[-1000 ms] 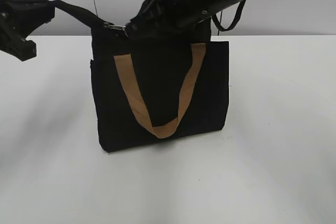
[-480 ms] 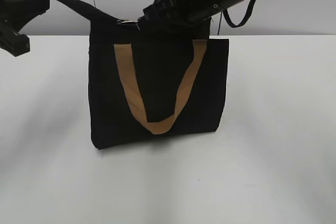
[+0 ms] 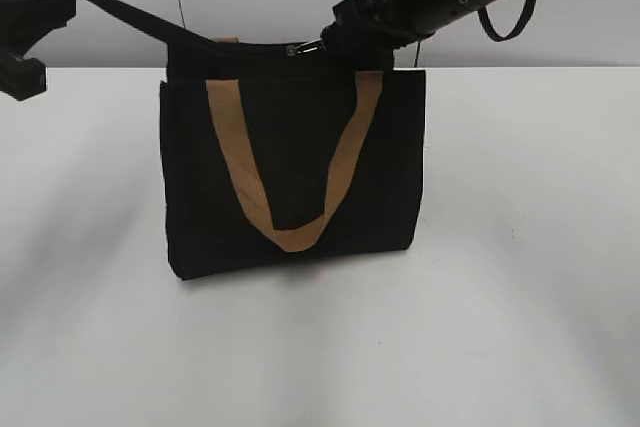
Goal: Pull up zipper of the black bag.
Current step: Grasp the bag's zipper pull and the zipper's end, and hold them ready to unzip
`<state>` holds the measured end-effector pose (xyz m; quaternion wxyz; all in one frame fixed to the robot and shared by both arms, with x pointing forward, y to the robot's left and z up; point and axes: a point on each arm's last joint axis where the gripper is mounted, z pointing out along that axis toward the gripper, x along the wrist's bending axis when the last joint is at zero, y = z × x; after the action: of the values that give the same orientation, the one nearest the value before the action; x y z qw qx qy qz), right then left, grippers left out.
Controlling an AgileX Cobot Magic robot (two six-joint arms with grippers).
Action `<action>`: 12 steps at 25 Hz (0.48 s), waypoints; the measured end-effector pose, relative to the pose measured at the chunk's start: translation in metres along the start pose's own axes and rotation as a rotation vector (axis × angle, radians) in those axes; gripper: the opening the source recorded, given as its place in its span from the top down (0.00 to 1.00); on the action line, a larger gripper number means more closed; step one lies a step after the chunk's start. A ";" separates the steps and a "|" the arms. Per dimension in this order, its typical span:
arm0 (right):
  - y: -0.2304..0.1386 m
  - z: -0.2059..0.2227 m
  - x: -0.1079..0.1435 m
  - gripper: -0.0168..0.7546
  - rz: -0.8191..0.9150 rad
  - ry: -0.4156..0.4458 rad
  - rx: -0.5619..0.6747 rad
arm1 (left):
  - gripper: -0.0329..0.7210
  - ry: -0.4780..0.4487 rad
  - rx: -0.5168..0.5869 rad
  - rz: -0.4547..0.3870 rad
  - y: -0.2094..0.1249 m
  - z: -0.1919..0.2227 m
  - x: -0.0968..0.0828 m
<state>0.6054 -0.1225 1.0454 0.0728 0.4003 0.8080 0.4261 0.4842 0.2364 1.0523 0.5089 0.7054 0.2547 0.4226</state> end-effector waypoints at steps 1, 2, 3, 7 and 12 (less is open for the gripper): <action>0.000 -0.001 -0.002 0.98 -0.002 -0.008 -0.001 | 0.93 0.004 0.005 -0.002 0.000 0.000 0.000; 0.000 -0.003 -0.003 0.98 -0.003 -0.014 -0.002 | 0.93 0.007 0.009 -0.004 -0.001 0.000 0.001; 0.000 -0.004 -0.005 0.98 -0.002 -0.018 -0.003 | 0.93 0.010 0.012 -0.005 -0.001 0.000 0.001; 0.000 -0.009 -0.016 0.98 0.015 -0.042 -0.007 | 0.93 0.012 0.014 -0.007 -0.001 0.000 0.001; -0.002 -0.019 -0.037 0.98 0.059 -0.091 -0.015 | 0.93 0.022 0.017 -0.015 -0.001 -0.001 0.003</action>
<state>0.6203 -0.1615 1.0471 0.1000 0.4425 0.7884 0.4155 0.4849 0.2394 1.0521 0.5031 0.7031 0.2694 0.4243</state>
